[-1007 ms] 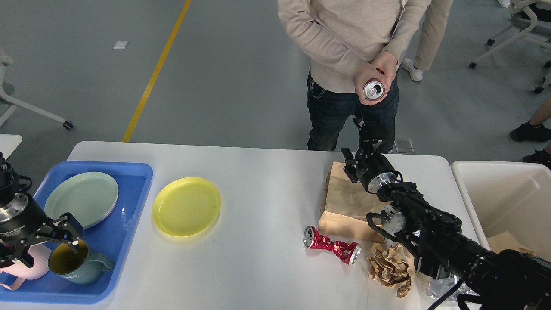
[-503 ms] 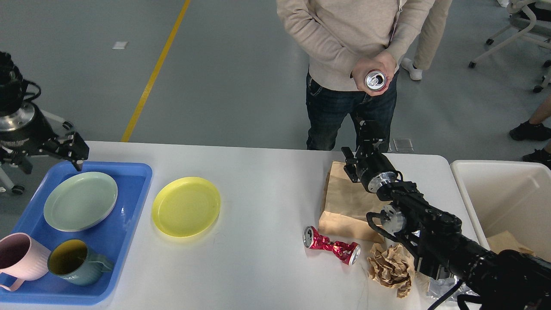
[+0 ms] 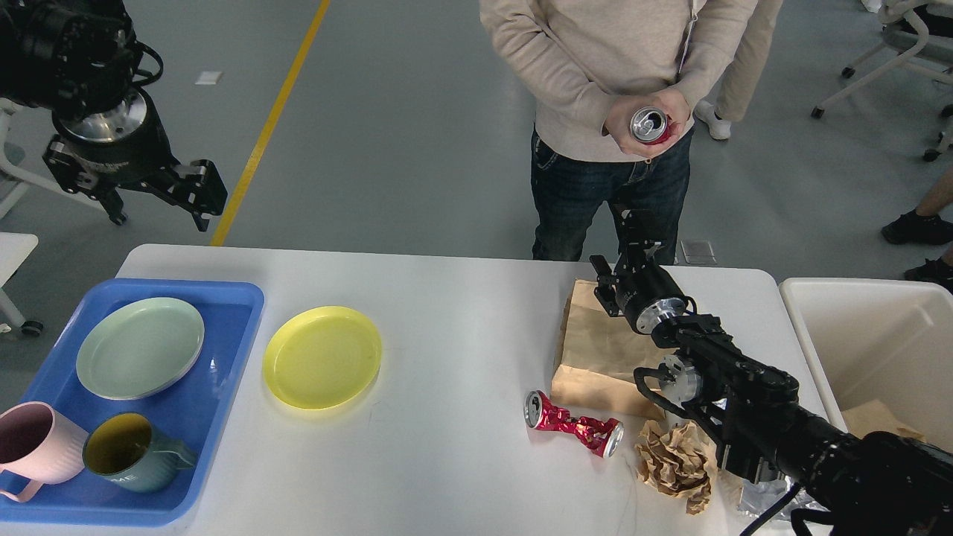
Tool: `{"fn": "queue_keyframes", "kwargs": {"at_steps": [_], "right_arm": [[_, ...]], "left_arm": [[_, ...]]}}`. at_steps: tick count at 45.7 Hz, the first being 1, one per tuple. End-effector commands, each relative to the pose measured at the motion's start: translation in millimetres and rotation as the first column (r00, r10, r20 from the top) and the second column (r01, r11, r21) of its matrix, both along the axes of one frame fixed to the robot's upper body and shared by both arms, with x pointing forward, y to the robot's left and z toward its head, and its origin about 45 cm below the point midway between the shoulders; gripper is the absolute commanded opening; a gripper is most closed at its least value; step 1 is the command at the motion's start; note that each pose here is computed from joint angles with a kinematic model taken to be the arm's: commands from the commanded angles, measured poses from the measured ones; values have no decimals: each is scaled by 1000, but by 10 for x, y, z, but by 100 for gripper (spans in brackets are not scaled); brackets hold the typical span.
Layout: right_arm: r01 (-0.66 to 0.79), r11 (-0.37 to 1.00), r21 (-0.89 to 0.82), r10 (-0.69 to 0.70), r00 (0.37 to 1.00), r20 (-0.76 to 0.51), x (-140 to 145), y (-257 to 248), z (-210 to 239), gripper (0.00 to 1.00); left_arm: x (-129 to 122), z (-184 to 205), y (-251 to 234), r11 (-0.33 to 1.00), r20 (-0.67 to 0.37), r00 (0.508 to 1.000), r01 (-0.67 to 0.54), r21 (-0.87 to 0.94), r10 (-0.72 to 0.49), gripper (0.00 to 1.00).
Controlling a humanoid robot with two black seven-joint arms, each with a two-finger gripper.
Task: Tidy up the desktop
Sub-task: 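Open the left gripper and raise it away from the mug, then lower the left gripper to the yellow plate rim and grasp it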
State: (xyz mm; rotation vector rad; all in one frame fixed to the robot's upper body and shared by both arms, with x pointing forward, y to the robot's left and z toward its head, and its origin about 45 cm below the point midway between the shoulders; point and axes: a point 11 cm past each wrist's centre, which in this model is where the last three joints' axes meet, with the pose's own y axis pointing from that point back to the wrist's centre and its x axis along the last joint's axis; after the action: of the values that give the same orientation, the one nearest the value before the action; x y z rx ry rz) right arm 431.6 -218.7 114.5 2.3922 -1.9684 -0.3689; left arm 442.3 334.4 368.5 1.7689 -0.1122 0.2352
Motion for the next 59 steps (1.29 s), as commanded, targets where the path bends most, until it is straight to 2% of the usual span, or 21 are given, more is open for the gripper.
{"fn": "queue_keyframes", "kwargs": {"at_steps": [1,9,17,22,26,32,36,48,59], "right_arm": [[-1,1000,0,1,1000,0,0,-1,0,100],[1,1000,-1,-1,1000,0,0,-2,0,100],[-2,1000,1,2,1000,0,-1,7,-1,100],[-1,1000,0,1,1000,0,0,-1,0,100],[-1,1000,0,1,1000,0,0,-1,0,100],[1,1000,-1,-1,1000,0,0,-2,0,100],[0,1000,-1,0,1000,0,0,-2,0,100],[0,1000,-1,0,1000,0,0,-2,0,100],[-2,1000,1,2,1000,0,-1,7,-1,100]], "left_arm": [[-85,-473,-65,999,-86,996,-11,-44,7,96],[-305,-1172,-202,990,-216,976,-29,-139,-1,95],[-429,-1652,-280,970,-267,964,-71,-232,7,92],[-418,-1877,-185,970,-214,977,-67,-235,16,89],[-403,-2073,-152,963,-134,990,-69,-260,35,88],[-379,-2339,-68,964,19,993,-111,-243,119,89],[-393,-2435,28,969,75,981,-163,-188,180,91],[-524,-2653,-60,949,50,965,-243,-201,258,92],[-488,-2666,-114,938,59,959,-256,-235,277,92]]}}
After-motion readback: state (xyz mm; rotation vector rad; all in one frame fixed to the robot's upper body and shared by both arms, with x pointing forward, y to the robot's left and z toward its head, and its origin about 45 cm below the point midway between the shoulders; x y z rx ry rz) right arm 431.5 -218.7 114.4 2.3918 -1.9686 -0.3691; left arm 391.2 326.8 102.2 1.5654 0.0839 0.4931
